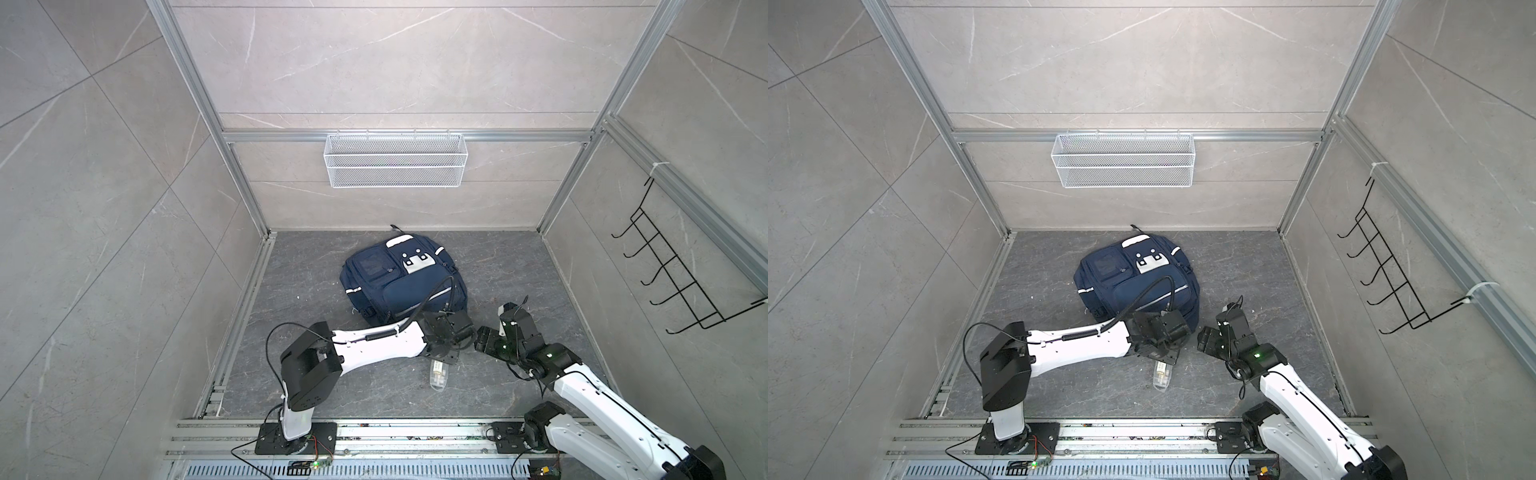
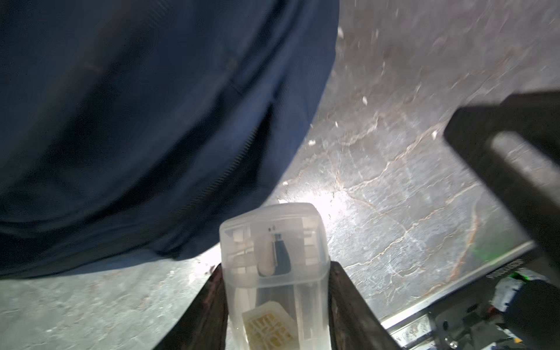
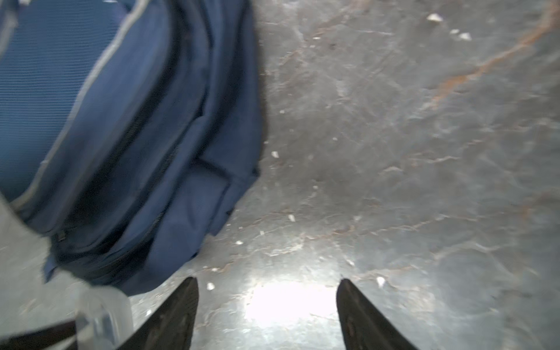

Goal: Pack the student bag

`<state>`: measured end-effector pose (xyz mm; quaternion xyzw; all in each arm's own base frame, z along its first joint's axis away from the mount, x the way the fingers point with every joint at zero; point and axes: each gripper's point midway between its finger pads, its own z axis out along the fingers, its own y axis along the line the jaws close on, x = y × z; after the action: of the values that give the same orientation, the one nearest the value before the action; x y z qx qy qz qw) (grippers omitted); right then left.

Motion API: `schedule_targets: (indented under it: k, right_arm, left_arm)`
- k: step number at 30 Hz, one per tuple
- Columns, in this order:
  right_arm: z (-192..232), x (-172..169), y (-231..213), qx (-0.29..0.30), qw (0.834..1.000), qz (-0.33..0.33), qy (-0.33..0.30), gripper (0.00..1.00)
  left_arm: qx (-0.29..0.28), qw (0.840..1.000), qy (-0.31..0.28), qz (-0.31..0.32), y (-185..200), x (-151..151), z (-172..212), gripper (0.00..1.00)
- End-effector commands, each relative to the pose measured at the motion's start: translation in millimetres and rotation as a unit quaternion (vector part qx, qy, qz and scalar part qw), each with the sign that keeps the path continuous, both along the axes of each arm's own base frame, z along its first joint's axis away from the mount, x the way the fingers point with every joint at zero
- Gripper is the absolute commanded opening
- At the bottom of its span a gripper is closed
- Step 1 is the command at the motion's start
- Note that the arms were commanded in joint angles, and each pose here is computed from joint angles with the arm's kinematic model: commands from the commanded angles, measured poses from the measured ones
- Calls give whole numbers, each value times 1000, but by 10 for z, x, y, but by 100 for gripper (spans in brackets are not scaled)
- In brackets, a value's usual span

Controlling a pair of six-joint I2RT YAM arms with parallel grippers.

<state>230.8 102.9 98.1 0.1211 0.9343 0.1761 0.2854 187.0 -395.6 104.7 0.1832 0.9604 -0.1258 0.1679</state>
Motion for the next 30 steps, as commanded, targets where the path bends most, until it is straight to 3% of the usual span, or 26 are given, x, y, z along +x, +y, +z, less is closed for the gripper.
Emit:
schedule_targets:
  k: [1,4,12,22,30]
  right_arm:
    - [99,-42,186,48,997,49,-31,72]
    - [208,-93,371,101,989,90,-61,70]
    - [472,-211,962,256,941,209,-75,68]
    - [649,-277,1385,260,919,283,-91,67]
    - [676,-266,1573,229,920,303,-97,66]
  left_arm:
    - [-34,999,-34,7,97,193,327,40]
    - [-54,997,-42,24,212,324,462,40]
    - [-119,991,-44,34,301,503,769,40]
    - [-173,984,-22,39,318,487,894,40]
    - [-180,983,-20,41,340,465,917,40]
